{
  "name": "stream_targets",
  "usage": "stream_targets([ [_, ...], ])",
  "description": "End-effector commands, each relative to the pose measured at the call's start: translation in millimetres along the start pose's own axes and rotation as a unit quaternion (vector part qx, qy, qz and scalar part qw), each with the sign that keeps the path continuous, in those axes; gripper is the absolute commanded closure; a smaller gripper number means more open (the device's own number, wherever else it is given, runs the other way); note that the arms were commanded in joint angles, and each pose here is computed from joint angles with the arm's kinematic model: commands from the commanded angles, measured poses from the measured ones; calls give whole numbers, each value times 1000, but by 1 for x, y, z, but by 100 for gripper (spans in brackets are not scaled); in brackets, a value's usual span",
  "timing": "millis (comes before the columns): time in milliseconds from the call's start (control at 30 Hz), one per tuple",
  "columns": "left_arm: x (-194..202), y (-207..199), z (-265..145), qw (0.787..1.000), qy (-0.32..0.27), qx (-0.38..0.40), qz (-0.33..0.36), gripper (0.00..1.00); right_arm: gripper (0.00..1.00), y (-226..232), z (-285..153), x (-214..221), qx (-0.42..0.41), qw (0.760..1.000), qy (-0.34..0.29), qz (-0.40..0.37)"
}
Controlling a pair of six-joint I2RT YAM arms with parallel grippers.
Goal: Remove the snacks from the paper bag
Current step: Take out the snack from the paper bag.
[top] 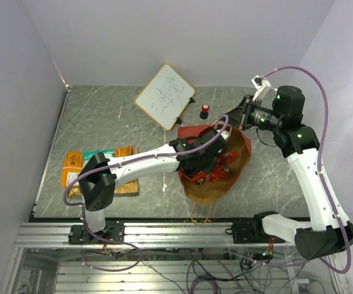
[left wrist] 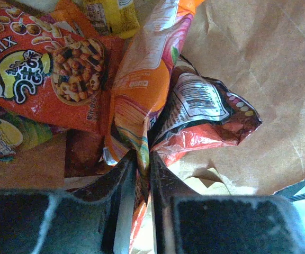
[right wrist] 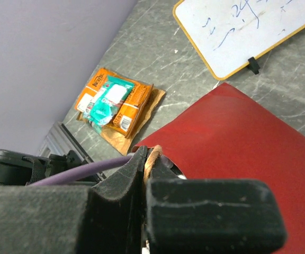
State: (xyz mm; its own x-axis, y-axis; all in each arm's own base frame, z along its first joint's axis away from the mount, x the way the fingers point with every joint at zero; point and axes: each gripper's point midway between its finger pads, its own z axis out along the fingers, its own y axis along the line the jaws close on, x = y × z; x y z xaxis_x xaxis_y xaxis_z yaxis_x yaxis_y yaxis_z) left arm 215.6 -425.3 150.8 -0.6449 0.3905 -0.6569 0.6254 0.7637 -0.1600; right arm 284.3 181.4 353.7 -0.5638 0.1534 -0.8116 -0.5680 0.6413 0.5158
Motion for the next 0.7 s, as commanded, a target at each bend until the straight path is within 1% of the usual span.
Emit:
stream_targets([
  [0, -12, 5, 4, 1000, 0, 13, -28, 74, 100, 13, -5, 1, -23, 1000, 1, -7],
  [333, -22, 6, 9, 1000, -7, 5, -22, 60, 100, 12, -3, -1, -23, 1000, 2, -11],
  [400, -23, 6, 10, 1000, -9, 4, -20, 60, 100, 12, -3, -1, -23, 1000, 2, -11],
  [467, -23, 6, 12, 1000, -6, 1, -19, 67, 100, 11, -2, 0, -23, 1000, 4, -11],
  [533, -25, 6, 11, 1000, -8, 1, -19, 70, 100, 10, -2, 1, -22, 1000, 5, -10],
  [600, -27, 6, 9, 1000, -11, 2, -20, 69, 100, 10, -2, 1, -24, 1000, 5, -9],
  [667, -25, 6, 8, 1000, -12, 3, -18, 65, 100, 10, -1, 2, -25, 1000, 5, -8],
])
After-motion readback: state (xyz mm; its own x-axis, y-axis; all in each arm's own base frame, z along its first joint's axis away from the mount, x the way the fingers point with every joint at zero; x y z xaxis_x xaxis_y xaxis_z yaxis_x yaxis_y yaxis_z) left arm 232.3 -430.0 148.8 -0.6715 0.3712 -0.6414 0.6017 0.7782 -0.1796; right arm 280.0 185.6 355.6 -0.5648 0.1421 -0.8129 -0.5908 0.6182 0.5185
